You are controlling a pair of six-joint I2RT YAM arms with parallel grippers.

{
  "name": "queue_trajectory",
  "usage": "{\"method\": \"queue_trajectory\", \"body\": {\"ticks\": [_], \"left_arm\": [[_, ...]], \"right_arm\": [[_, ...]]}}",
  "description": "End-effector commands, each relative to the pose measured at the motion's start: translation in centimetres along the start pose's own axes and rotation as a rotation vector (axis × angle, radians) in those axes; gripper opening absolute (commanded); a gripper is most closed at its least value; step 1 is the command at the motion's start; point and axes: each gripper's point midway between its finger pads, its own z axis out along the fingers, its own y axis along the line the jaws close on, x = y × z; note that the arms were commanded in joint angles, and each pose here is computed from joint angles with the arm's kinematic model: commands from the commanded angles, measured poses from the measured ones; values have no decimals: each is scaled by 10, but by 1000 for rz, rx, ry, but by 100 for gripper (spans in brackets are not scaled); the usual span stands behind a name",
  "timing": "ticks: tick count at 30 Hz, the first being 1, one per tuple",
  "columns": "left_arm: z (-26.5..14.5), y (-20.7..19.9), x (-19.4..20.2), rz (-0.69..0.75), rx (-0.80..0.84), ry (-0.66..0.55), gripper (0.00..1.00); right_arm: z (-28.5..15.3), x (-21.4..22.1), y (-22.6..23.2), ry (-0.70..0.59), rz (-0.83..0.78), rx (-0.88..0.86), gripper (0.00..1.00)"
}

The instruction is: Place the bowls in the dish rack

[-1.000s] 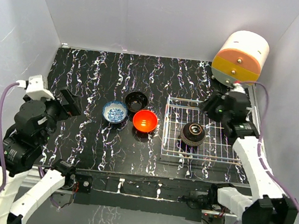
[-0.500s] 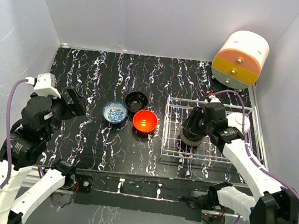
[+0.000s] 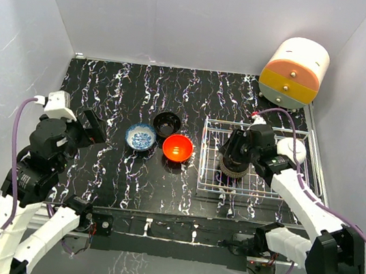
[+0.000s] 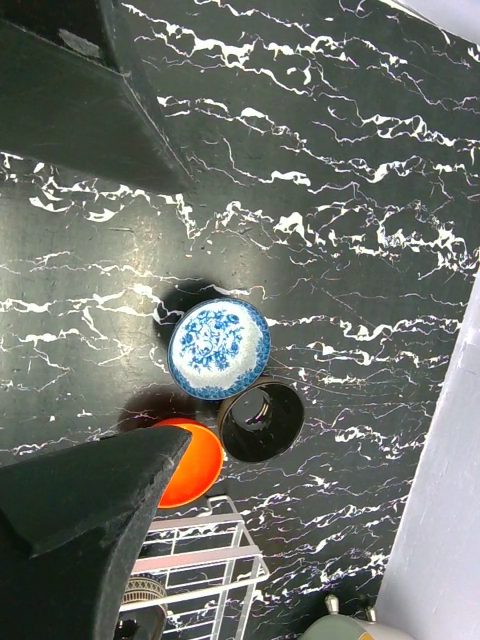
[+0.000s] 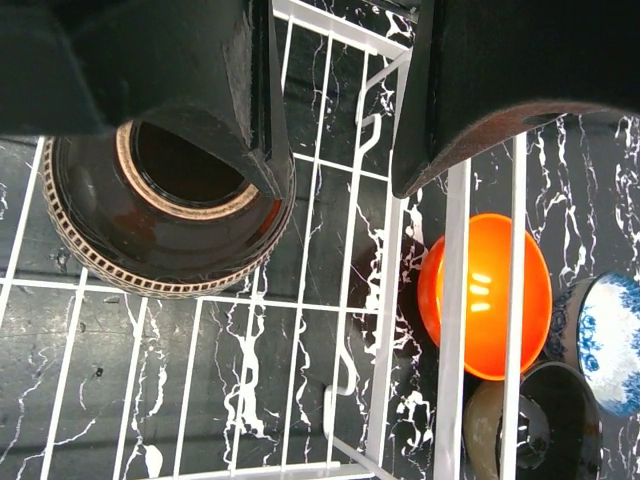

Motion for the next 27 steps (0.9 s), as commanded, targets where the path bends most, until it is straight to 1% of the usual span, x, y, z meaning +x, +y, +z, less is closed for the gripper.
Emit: {"method": "queue_trajectory", "body": {"ticks": [1, 7, 14, 19, 24, 27], "left_arm": [[-1, 0, -1, 0, 3, -12, 97], [-1, 1, 3, -7, 4, -11, 97], [-3, 6, 3, 9, -13, -13, 97], [-7, 9, 0, 24, -22, -20, 97], [-8, 10, 0, 29, -24, -24, 97], [-7, 9, 1, 28, -17, -22, 97]], "right_arm": [[-10, -11, -2, -49, -53, 33, 48], [-11, -4, -27, -25, -55, 164, 48], [-15, -4, -71, -54, -15, 406, 48], [-33, -10, -101, -112, 32, 571, 48], [-47, -19, -106, -156, 87, 564, 47], [-52, -19, -103, -153, 103, 551, 47]]}}
